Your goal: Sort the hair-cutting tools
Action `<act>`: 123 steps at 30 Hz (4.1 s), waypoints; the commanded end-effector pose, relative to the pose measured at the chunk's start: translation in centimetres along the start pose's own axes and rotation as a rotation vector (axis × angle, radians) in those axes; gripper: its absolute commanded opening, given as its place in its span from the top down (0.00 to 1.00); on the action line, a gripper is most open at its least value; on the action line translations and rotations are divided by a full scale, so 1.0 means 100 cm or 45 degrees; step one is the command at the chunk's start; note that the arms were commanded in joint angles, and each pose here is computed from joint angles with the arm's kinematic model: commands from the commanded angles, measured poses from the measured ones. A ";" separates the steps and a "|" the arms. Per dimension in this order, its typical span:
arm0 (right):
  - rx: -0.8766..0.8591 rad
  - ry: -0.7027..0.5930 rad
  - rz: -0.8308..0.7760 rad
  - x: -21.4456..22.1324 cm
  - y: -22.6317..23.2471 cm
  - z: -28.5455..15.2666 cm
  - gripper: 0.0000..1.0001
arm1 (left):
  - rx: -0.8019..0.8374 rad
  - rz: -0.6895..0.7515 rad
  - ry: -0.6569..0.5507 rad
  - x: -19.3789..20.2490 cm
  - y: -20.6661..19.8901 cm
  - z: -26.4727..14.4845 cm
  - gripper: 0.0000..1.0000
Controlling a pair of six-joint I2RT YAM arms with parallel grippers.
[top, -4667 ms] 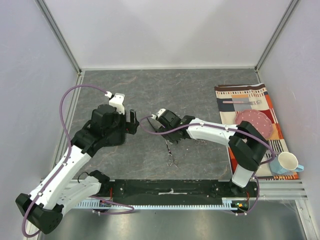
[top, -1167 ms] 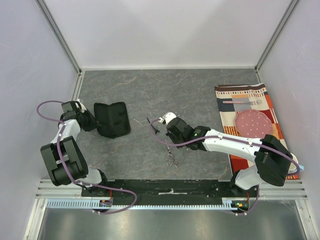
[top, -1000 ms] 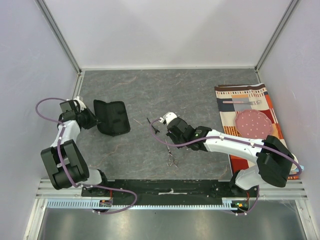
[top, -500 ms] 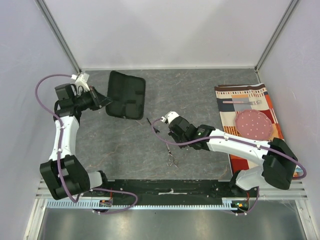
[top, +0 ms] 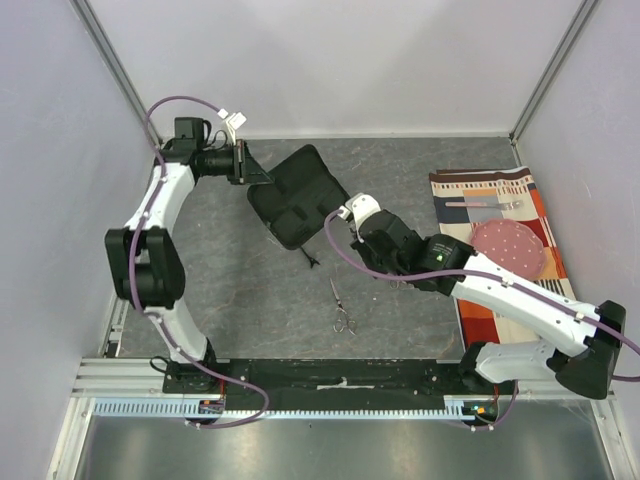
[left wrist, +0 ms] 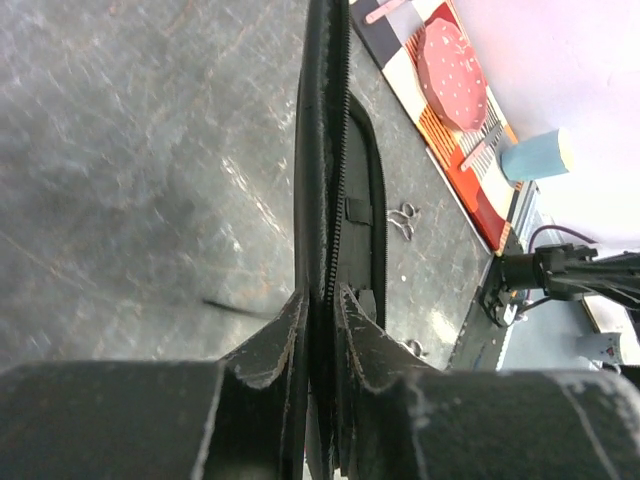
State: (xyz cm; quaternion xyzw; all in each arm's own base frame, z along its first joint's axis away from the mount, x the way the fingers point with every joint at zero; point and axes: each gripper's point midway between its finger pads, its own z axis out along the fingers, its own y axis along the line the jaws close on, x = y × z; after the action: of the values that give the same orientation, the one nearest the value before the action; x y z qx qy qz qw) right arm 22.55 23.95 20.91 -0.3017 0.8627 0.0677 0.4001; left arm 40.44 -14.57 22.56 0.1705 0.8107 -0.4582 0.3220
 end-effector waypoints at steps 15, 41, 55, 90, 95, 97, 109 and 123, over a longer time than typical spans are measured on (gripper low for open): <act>-0.008 0.148 -0.045 0.029 0.011 0.032 1.00 | 0.485 0.085 0.189 -0.017 0.054 0.142 0.73; -0.089 0.109 0.012 0.032 0.019 0.041 1.00 | -0.306 0.104 -0.017 -0.011 0.147 0.091 0.43; -0.105 0.100 0.041 0.039 0.021 0.039 1.00 | 0.003 -0.081 -0.095 0.014 0.127 0.116 0.43; 0.002 0.069 0.009 0.017 -0.004 0.057 1.00 | 0.041 -0.109 0.088 0.040 0.097 0.133 0.98; 0.061 0.050 0.027 -0.003 -0.033 0.070 1.00 | 0.202 -0.037 0.111 0.022 0.052 0.113 0.98; 0.092 0.048 -0.058 -0.012 -0.039 0.075 1.00 | 0.239 -0.037 0.158 0.027 0.039 0.105 0.98; 0.145 0.106 -0.713 -0.021 -0.068 0.118 1.00 | 0.414 0.026 0.167 0.043 -0.022 0.070 0.98; -0.160 0.095 -1.270 -0.043 -0.057 0.111 1.00 | 0.402 0.044 0.272 0.080 -0.050 0.070 0.98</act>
State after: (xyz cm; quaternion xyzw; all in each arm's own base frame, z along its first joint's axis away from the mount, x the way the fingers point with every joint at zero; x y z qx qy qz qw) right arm 35.88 24.75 16.75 -0.6299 0.6785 -0.0968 0.3654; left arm 35.12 -22.37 14.24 0.2291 0.7825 -0.5504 0.1796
